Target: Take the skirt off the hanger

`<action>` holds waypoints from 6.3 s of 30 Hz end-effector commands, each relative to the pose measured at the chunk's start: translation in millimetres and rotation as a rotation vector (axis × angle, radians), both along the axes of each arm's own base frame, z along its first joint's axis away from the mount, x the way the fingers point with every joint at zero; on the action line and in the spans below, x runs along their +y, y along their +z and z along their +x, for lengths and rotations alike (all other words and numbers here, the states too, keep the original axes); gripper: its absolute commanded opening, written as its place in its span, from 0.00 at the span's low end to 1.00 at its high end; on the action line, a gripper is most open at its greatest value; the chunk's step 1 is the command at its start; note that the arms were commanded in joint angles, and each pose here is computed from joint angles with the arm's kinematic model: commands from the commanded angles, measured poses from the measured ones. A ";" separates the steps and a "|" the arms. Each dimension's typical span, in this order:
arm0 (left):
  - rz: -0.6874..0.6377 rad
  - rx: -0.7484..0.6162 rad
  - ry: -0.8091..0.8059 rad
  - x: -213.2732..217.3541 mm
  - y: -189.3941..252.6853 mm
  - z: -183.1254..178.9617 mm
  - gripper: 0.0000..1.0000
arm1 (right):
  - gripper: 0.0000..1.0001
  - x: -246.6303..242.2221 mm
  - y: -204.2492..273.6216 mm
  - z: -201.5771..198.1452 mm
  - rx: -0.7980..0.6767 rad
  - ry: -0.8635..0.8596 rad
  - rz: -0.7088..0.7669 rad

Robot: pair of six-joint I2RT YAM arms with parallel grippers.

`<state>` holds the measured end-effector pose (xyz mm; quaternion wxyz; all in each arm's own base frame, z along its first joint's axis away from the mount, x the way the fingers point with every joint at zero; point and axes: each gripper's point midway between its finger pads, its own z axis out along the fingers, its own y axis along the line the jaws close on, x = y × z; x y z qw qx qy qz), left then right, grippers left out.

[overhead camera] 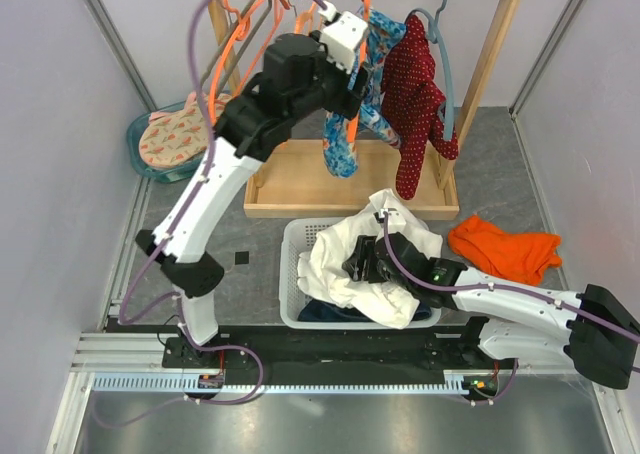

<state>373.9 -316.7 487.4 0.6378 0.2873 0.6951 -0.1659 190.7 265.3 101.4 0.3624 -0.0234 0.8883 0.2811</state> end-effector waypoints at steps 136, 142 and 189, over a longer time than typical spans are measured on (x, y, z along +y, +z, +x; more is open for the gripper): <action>-0.046 -0.090 0.124 77.0 46.3 -50.0 0.02 | 0.00 -36.0 486.3 -88.3 -0.903 0.380 0.505; -0.059 -0.101 0.157 73.7 49.2 -38.7 0.02 | 0.00 -22.5 478.5 -84.0 -0.881 0.387 0.492; -0.227 0.213 0.043 48.2 -7.1 13.5 0.02 | 0.00 80.5 42.5 -27.9 -0.066 0.362 0.235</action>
